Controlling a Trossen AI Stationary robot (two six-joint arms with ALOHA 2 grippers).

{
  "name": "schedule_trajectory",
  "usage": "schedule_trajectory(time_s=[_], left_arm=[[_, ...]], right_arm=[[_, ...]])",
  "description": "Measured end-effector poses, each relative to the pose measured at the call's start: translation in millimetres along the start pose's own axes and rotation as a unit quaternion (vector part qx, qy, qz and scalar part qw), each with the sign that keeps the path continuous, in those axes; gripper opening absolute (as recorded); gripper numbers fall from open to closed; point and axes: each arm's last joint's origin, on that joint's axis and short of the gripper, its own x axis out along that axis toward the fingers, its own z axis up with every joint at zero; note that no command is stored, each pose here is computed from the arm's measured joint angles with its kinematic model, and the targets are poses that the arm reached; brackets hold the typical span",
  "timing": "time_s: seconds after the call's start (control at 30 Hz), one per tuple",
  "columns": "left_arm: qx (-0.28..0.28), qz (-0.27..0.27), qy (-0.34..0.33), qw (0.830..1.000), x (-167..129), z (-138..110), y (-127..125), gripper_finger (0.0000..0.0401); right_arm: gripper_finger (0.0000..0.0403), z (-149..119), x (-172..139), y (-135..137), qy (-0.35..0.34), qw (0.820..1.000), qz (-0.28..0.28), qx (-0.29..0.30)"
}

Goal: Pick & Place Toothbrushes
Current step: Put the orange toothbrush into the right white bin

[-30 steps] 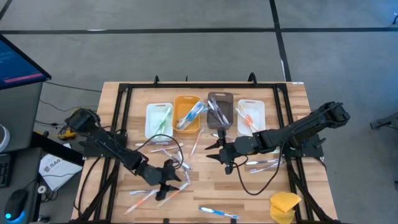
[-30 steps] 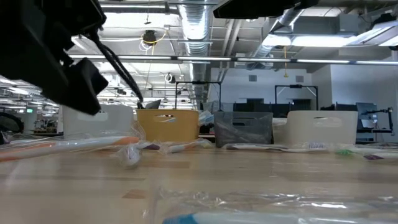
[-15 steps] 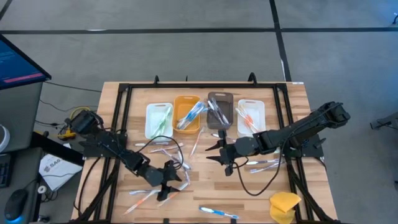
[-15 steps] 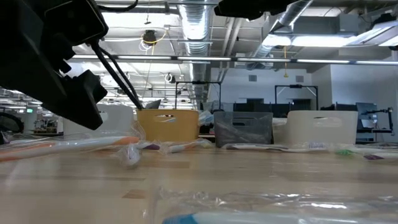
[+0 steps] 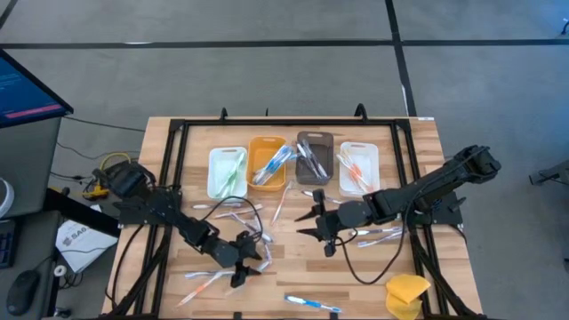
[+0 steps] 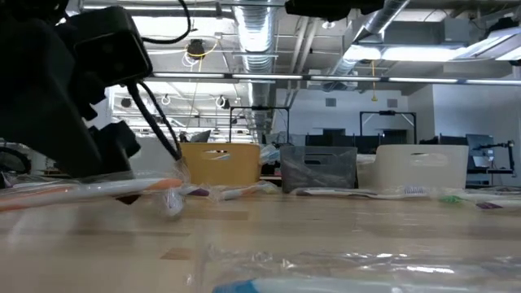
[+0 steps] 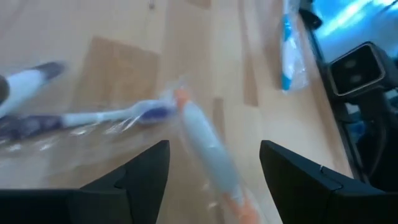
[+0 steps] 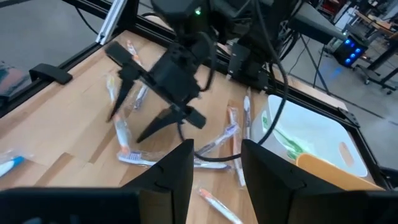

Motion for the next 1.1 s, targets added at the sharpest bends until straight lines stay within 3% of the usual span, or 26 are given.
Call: schedule_trajectory(time_s=[0.47,1.1], left_arm=[[-0.019,-0.042,0.021,0.999,16,0,7,0.0226],[-0.017,-0.035,0.028,0.999,17,-2,10,0.0015]], right_arm=[[0.0128,0,0,0,0.001,1.000,0.001,0.000],[0.0128,1,-1,4,0.000,1.000,0.006,0.002]])
